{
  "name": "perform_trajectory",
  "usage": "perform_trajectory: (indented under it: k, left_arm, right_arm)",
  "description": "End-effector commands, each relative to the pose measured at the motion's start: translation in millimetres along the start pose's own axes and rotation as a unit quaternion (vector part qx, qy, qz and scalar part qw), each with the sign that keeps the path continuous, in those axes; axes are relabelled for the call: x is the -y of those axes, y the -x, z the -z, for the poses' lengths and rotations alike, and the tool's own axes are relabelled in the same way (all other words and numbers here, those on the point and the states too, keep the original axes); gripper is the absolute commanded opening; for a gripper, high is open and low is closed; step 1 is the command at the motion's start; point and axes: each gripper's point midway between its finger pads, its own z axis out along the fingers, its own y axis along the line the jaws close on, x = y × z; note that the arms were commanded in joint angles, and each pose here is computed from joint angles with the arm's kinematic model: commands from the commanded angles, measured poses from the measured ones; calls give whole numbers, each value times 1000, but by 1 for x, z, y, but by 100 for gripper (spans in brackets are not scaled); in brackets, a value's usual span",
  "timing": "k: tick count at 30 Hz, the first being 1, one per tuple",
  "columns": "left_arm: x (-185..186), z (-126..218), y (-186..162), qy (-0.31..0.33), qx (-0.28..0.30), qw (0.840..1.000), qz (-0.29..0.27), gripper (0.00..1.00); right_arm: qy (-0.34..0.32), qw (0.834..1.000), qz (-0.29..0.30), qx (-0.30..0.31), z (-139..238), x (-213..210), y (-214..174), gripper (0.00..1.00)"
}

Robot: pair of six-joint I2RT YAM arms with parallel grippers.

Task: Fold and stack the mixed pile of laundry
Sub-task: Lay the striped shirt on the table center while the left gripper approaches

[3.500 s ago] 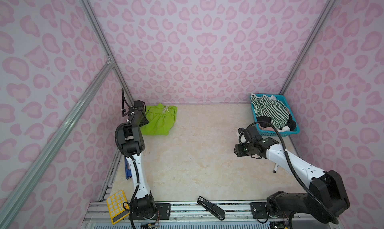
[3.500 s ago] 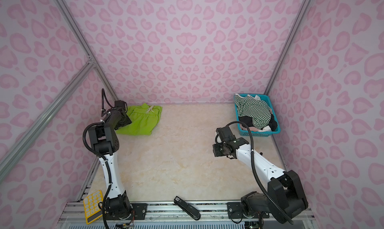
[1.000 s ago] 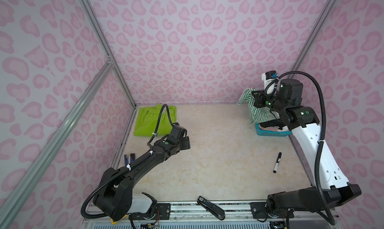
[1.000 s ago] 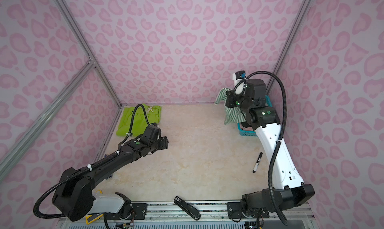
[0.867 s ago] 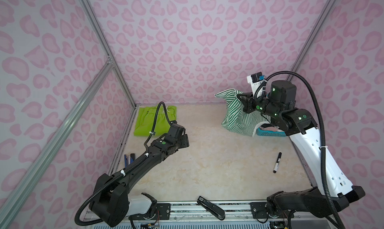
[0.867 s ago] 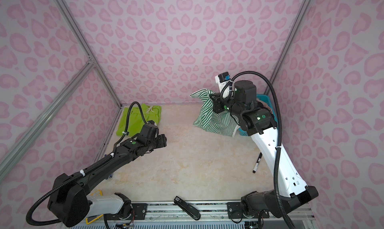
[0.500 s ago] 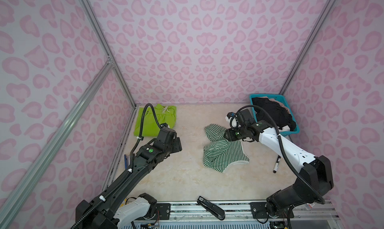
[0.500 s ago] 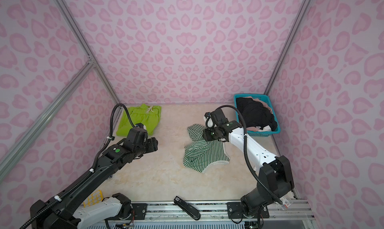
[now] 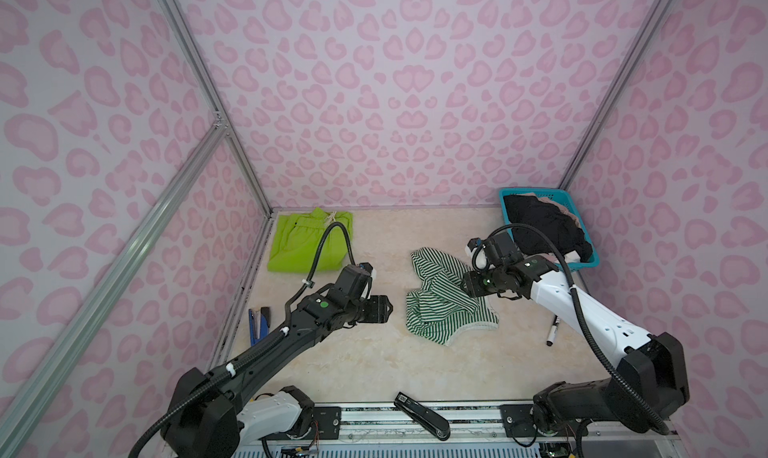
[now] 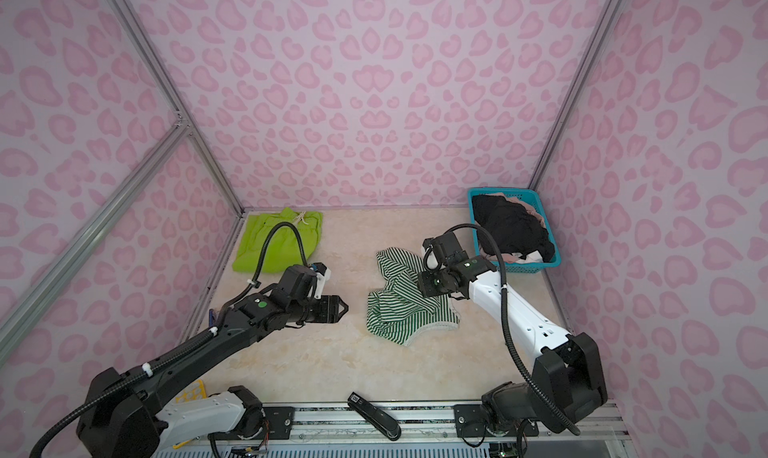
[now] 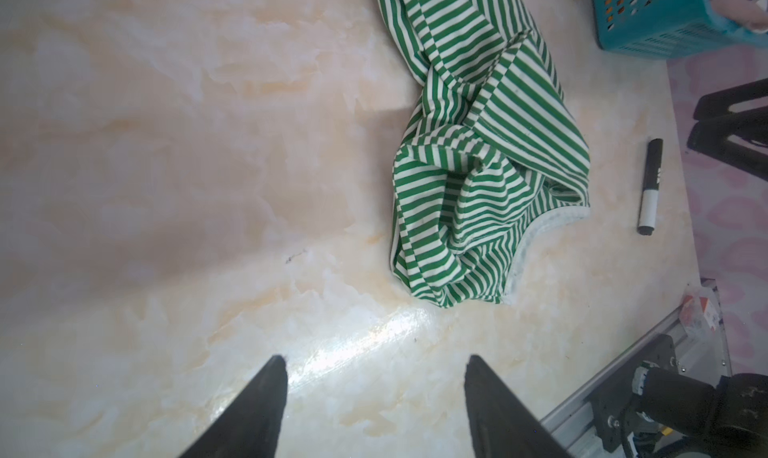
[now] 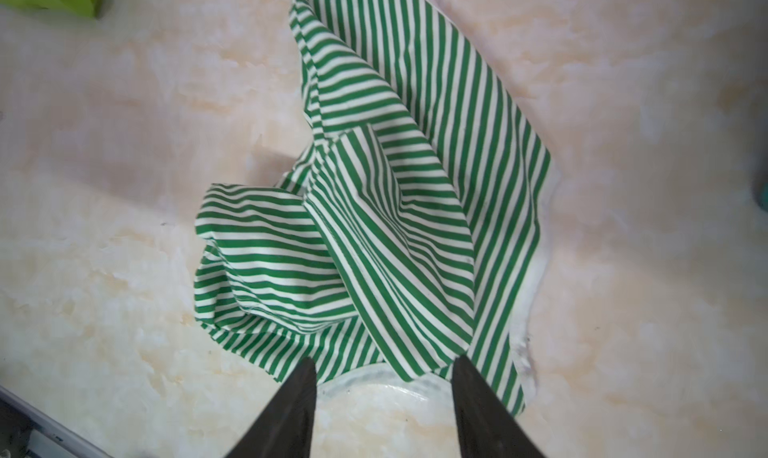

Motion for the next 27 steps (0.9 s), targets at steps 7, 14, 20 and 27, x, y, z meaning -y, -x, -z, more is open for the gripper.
perform_trajectory:
  k: [7,14,20,27]
  left_arm:
    - [61,-75,12,-59,-37,997,-34,70]
    - [67,-109,-1,-78,-66,995,-8,66]
    - [77,-119,0,-97,-70,993,1,63]
    - [44,-85,29,24,2,1000,16,63]
  right_arm:
    - [13,998,-4,-57,-47,9,-24,56]
    - [15,996,-22,-81,-71,19,-43,49]
    - [20,996,-45,-78,-77,28,-47,40]
    - [21,996,-56,-69,-77,32,-45,21]
